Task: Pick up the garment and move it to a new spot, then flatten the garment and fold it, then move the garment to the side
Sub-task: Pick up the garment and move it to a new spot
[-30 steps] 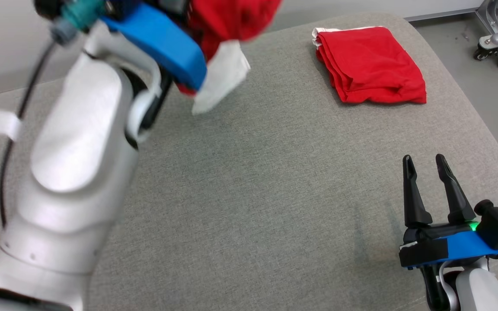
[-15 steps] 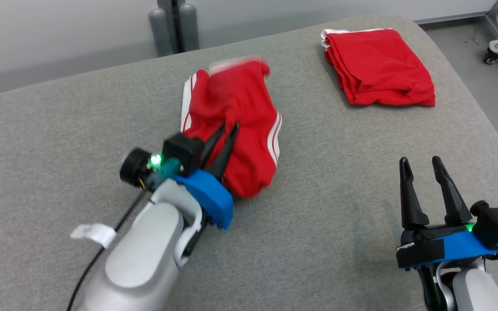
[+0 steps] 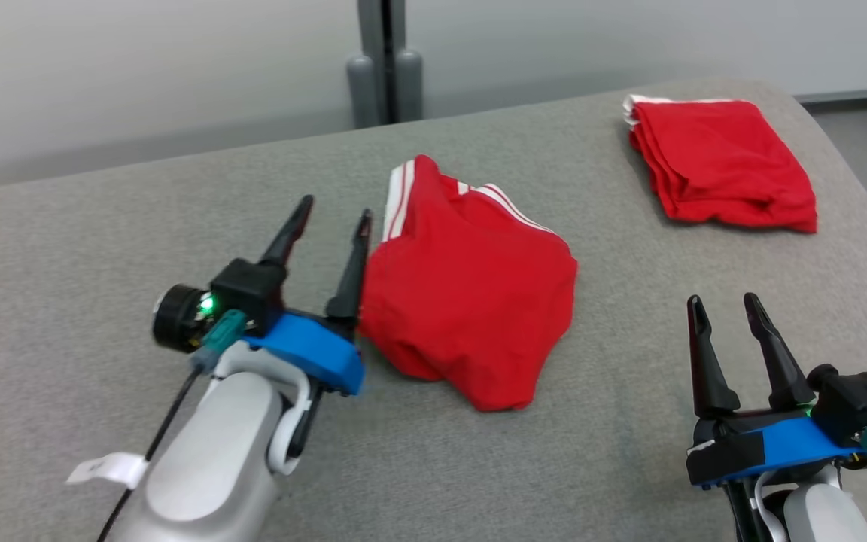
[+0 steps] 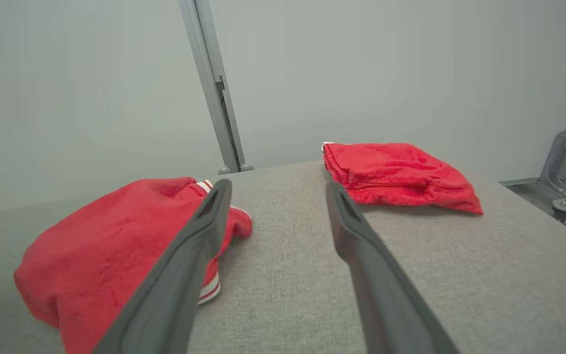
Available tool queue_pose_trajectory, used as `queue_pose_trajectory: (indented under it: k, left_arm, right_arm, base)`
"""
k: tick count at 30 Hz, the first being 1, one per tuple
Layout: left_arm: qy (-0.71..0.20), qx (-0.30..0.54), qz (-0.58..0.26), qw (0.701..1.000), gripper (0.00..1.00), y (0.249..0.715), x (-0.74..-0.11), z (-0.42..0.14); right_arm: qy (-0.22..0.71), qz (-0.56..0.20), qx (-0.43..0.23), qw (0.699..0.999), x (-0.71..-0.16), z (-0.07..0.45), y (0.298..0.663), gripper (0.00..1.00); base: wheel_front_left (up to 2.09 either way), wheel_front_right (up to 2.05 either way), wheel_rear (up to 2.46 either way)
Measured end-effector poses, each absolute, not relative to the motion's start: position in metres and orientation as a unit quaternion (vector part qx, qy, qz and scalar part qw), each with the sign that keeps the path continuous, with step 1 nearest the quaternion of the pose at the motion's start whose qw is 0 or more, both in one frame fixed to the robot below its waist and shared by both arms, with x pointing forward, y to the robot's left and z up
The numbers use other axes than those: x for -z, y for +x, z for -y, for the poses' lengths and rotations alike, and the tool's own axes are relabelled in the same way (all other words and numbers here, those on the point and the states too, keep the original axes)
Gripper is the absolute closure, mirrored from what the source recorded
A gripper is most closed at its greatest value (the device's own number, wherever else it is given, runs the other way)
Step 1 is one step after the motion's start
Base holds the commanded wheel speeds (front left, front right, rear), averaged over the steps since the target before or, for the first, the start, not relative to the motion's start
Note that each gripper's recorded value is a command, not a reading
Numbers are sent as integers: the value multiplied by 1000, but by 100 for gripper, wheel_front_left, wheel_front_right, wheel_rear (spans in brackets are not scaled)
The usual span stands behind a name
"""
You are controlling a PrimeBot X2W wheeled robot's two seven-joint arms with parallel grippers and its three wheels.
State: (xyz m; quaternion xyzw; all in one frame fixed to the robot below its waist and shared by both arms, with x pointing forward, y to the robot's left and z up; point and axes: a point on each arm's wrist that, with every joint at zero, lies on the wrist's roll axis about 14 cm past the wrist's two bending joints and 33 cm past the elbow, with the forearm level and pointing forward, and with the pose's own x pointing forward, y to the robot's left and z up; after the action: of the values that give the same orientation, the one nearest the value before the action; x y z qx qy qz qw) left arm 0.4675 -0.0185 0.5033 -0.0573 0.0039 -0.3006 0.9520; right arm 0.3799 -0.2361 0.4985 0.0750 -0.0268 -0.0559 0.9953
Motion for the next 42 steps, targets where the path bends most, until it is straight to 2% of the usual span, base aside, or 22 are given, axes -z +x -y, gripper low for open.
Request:
queue_pose_trajectory:
  k: [10, 21, 31, 42]
  left_arm:
    - [-60, 168, 50, 983, 0, 457, -531, -80]
    - [-52, 70, 47, 995, 0, 413, -521, -151]
    - [-47, 26, 27, 998, 0, 387, -505, -184]
    - [-45, 22, 27, 998, 0, 380, -503, -185]
  right_arm:
    - [75, 27, 19, 997, -505, 212, 385, 0]
    - [76, 22, -18, 997, -507, 187, 391, 0]
    - [77, 18, -32, 996, -507, 178, 391, 0]
    - [76, 8, -30, 997, -502, 179, 384, 0]
  base:
    - [0, 0, 0]
    - [0, 0, 0]
    - [0, 0, 0]
    - [0, 0, 0]
